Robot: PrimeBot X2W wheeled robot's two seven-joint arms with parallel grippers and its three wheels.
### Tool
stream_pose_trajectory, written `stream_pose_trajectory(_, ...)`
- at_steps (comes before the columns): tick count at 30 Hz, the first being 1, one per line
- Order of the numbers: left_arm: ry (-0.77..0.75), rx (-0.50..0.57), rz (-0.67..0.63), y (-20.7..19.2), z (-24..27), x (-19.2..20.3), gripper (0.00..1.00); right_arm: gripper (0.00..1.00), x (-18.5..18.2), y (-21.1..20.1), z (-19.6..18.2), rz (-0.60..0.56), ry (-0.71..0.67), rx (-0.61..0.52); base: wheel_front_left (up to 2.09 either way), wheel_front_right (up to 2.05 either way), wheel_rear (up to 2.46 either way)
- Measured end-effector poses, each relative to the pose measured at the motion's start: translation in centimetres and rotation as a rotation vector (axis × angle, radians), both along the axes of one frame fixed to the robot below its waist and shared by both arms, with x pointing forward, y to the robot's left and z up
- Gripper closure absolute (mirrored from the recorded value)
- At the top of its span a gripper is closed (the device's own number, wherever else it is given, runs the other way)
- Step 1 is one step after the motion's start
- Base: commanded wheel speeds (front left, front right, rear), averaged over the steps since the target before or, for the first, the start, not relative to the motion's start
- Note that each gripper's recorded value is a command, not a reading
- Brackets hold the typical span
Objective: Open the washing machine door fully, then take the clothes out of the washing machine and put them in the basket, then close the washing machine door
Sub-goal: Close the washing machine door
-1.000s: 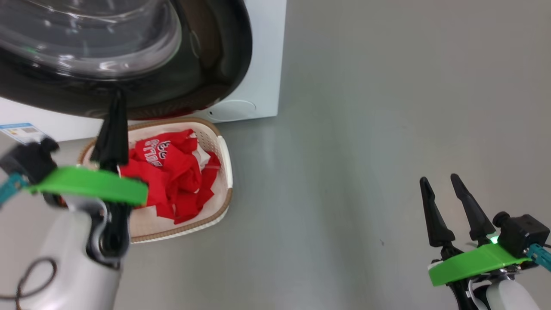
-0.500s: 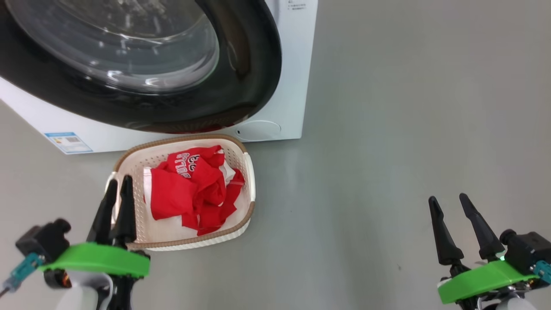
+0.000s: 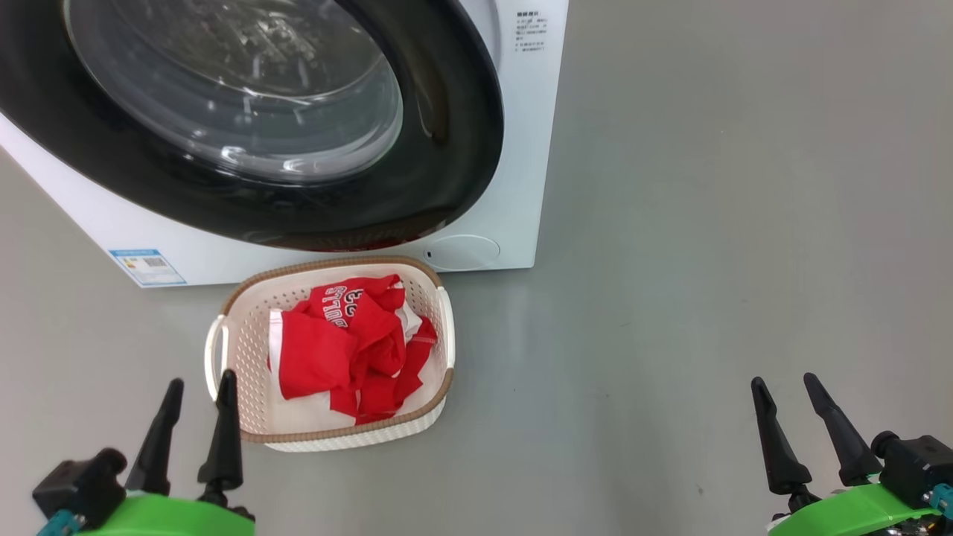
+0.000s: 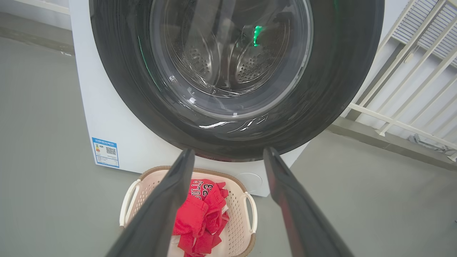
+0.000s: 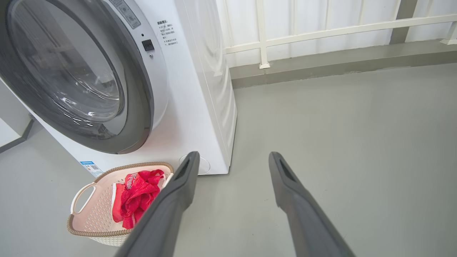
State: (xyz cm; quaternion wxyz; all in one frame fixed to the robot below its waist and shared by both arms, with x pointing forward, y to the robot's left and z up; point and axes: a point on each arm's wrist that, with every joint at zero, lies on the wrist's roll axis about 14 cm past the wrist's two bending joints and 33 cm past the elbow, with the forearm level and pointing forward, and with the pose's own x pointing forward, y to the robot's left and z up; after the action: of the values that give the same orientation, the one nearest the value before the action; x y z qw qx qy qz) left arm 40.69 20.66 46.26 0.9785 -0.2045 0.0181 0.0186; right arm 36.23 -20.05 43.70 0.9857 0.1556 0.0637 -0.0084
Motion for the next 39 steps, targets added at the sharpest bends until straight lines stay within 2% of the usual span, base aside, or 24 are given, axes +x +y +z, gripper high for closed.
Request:
stream_pose_trajectory(17,-0.020,0.219,0.033,1.6,1.1,-3.7,0.00,0.00,-2.0,-0.8,0.4,-0.022,-0.005,-0.008,0.00,0.00,0.00)
stream_pose_trajectory(34,0.024,0.234,0.039,1.3,-0.2,-4.4,0.00,0.00,-1.6,-0.2,0.0,-0.003,0.005,-0.007,0.00,0.00,0.00)
stream_pose_trajectory(35,0.025,0.234,0.041,1.4,-0.2,-4.4,0.00,0.20,-1.6,0.1,0.0,0.004,0.006,-0.006,0.00,0.00,0.00)
stream_pose_trajectory(36,0.026,0.233,0.044,1.4,-0.3,-4.4,0.00,0.49,-1.5,0.4,0.0,0.012,0.005,-0.003,0.00,0.00,0.00)
stream_pose_trajectory(37,0.029,0.237,0.046,1.5,-0.3,-4.5,0.00,0.64,-1.3,0.7,0.0,0.021,0.004,0.000,0.00,0.00,0.00)
stream_pose_trajectory(39,0.030,0.238,0.049,1.6,-0.3,-4.6,0.00,1.00,-0.8,1.6,0.2,0.047,-0.004,0.011,0.00,0.00,0.00)
